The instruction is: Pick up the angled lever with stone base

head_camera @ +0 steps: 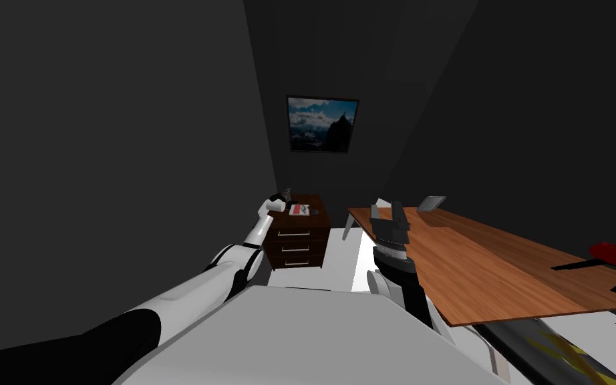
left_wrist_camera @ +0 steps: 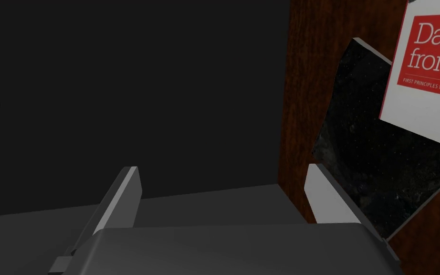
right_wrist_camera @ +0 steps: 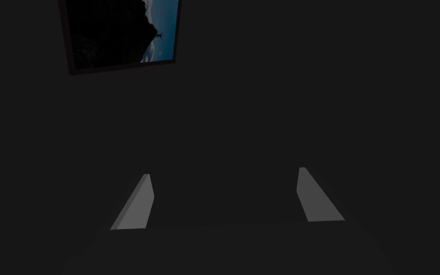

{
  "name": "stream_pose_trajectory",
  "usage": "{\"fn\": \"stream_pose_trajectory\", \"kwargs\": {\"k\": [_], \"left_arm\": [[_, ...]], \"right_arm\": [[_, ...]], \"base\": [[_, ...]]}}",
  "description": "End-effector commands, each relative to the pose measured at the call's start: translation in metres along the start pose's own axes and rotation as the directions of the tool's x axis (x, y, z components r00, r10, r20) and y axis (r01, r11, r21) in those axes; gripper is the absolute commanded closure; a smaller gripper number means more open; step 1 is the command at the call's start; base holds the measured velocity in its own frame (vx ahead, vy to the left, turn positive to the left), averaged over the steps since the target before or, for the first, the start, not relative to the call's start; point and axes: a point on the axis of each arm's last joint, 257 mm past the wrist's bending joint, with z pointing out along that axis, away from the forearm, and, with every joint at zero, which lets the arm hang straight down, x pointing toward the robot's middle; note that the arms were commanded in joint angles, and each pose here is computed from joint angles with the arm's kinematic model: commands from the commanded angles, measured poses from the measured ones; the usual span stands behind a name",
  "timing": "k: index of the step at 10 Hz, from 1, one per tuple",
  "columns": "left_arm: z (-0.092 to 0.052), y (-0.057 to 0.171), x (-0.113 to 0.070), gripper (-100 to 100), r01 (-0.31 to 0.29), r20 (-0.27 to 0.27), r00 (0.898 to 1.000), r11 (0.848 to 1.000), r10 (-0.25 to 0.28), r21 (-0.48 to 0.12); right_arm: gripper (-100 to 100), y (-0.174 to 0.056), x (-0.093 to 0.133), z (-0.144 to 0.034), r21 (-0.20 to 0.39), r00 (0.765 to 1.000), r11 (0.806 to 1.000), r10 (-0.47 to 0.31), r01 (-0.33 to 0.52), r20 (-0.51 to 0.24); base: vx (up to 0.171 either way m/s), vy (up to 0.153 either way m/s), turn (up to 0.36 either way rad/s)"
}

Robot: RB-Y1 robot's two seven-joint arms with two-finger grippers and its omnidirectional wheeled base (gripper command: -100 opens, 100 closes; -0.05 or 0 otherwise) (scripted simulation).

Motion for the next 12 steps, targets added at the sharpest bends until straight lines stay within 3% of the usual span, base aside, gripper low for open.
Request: {"fn": "stream_pose_trajectory", "kwargs": {"k": [1, 4, 5, 6, 7, 8, 9, 11, 12], "left_arm": [[0.008, 0.001, -0.002, -100, 0.001, 0.007, 1.0, 0.999, 0.0, -0.049], [0.015, 0.009, -0.002, -100, 0.002, 0.015, 1.0, 0.992, 0.0, -0.13], [0.016, 0.021, -0.003, -100, 0.004, 0.02, 1.0, 0.986, -0.001, -0.169], [0.015, 0.023, -0.003, -100, 0.004, 0.02, 1.0, 0.985, -0.001, -0.175], [0.02, 0.02, -0.002, -100, 0.005, 0.024, 1.0, 0.977, 0.0, -0.213], [0.019, 0.033, -0.004, -100, 0.008, 0.029, 1.0, 0.968, -0.001, -0.252], [0.019, 0.035, -0.004, -100, 0.008, 0.03, 1.0, 0.966, -0.001, -0.259], [0.021, 0.046, -0.004, -100, 0.013, 0.038, 0.999, 0.943, 0.0, -0.332], [0.02, 0.048, -0.005, -100, 0.014, 0.039, 0.999, 0.939, 0.0, -0.342]], "right_arm": [[0, 0.0, 0.0, 0.0, 0.0, 1.0, 1.0, 0.0, 0.0, 0.0], [0, 0.0, 0.0, 0.0, 0.0, 1.0, 1.0, 0.0, 0.0, 0.0], [0, 0.0, 0.0, 0.0, 0.0, 1.0, 1.0, 0.0, 0.0, 0.0], [0, 0.0, 0.0, 0.0, 0.0, 1.0, 1.0, 0.0, 0.0, 0.0], [0, 0.0, 0.0, 0.0, 0.0, 1.0, 1.0, 0.0, 0.0, 0.0], [0, 0.0, 0.0, 0.0, 0.0, 1.0, 1.0, 0.0, 0.0, 0.0], [0, 0.0, 0.0, 0.0, 0.0, 1.0, 1.0, 0.0, 0.0, 0.0], [0, 0.0, 0.0, 0.0, 0.0, 1.0, 1.0, 0.0, 0.0, 0.0], [0, 0.0, 0.0, 0.0, 0.0, 1.0, 1.0, 0.0, 0.0, 0.0]], "base": [[0.023, -0.015, 0.06], [0.024, -0.017, 0.03], [0.033, -0.021, 0.044], [0.014, -0.013, -0.001], [0.035, -0.022, 0.053], [0.036, -0.027, 0.038], [0.012, -0.016, -0.002], [0.029, -0.028, 0.043], [0.02, -0.018, 0.003]]}}
